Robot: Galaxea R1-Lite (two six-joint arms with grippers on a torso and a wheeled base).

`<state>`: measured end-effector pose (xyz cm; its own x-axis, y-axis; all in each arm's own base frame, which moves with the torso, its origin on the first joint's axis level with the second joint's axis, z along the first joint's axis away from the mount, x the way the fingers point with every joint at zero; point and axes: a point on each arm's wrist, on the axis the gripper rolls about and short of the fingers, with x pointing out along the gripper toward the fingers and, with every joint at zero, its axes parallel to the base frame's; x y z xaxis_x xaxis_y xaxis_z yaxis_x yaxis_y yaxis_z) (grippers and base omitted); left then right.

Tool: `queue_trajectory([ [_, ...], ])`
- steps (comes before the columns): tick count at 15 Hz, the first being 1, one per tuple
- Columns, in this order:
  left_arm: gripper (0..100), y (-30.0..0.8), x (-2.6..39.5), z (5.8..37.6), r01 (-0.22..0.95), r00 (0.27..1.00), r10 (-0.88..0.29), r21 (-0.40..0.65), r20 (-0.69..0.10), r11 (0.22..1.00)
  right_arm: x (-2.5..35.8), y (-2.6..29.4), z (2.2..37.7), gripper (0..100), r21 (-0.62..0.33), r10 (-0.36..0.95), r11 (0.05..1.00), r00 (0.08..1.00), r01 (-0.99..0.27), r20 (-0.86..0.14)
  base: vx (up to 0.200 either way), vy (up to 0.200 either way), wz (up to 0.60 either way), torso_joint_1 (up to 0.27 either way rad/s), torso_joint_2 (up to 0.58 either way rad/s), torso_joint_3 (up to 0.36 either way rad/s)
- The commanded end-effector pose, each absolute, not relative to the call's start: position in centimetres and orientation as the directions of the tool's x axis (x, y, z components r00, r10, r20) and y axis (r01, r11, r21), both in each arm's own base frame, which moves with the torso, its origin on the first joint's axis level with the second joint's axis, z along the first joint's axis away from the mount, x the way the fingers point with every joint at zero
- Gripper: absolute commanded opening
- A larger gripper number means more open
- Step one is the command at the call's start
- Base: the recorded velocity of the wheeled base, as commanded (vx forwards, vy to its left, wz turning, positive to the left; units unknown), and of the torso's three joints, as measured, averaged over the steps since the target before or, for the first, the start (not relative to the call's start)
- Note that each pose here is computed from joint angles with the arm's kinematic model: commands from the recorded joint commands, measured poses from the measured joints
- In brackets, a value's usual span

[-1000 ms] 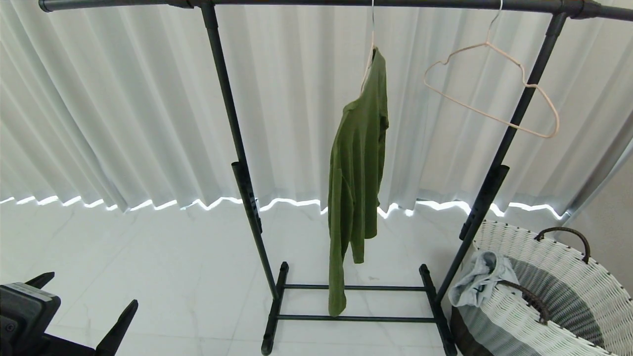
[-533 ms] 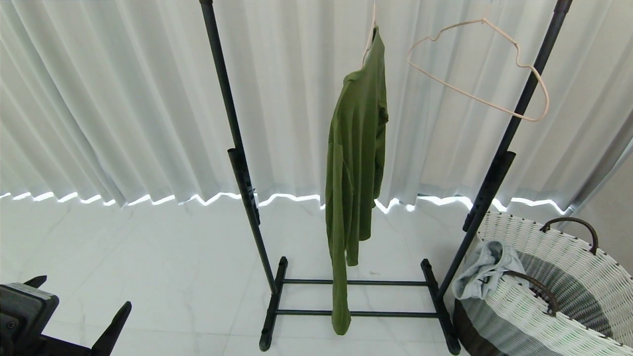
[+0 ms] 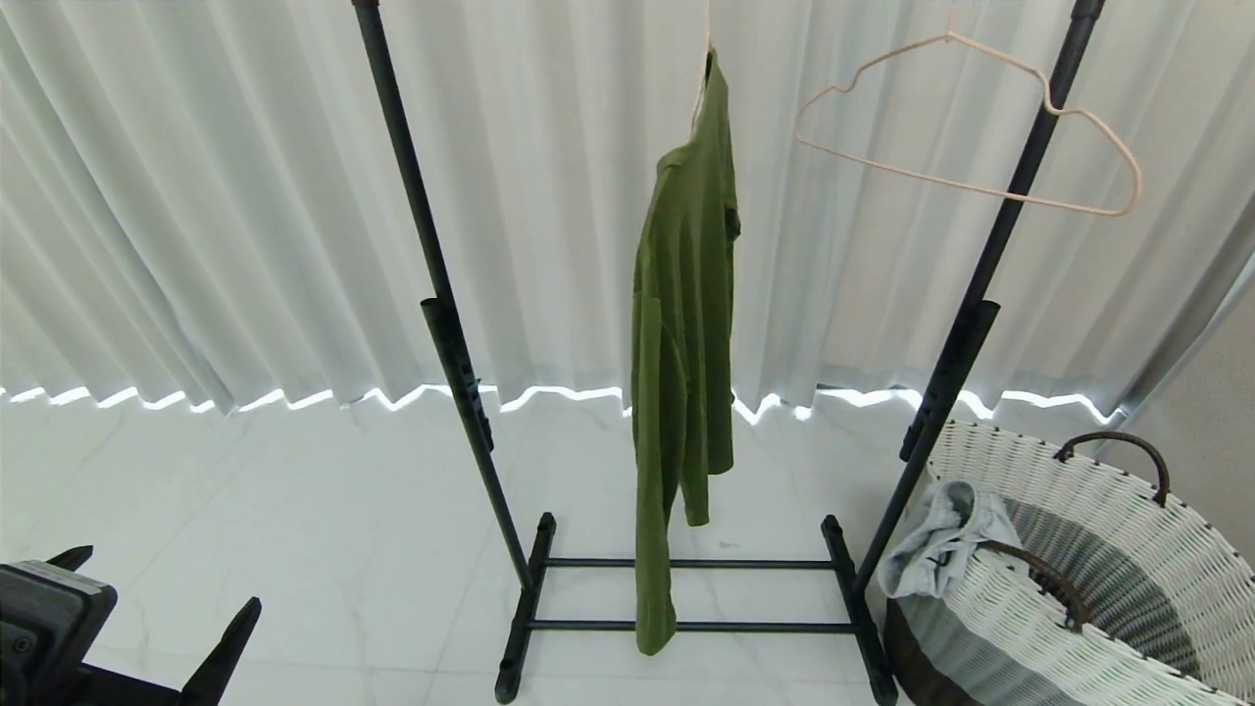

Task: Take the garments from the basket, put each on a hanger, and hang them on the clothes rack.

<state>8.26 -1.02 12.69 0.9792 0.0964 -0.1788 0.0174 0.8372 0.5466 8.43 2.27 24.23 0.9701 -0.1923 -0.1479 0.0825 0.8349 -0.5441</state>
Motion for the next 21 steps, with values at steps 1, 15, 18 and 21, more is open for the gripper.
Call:
queue_trajectory([
  [1, 100, -1.0, 8.3, 12.7, 0.016, 0.98, 0.097, 0.546, -0.177, 0.838, 8.5, 2.3, 24.2, 100, -0.546, -0.192, 0.834, 0.97, 0.08, -0.15, 0.0, -0.2, 0.0, 0.002, 0.01, -0.002],
  [15, 100, -1.4, 9.2, 13.9, 0.019, 0.985, 0.076, 0.544, -0.152, 0.839, 8.5, 2.3, 22.6, 100, -0.568, -0.2, 0.821, 0.96, 0.055, -0.197, 0.057, -0.029, 0.0, 0.001, 0.0, 0.002],
  [18, 100, -1.4, 9.3, 13.9, 0.025, 0.985, 0.073, 0.544, -0.158, 0.839, 8.8, 2.2, 21.6, 100, -0.579, -0.218, 0.814, 0.949, 0.048, -0.228, 0.2, 0.0, 0.0, 0.009, 0.0, -0.001],
  [21, 100, -1.5, 9.6, 14.0, 0.028, 0.984, 0.074, 0.545, -0.164, 0.838, 9.7, 2.4, 20.4, 100, -0.572, -0.245, 0.819, 0.926, 0.039, -0.286, 0.2, 0.0, 0.0, 0.002, 0.0, -0.002],
])
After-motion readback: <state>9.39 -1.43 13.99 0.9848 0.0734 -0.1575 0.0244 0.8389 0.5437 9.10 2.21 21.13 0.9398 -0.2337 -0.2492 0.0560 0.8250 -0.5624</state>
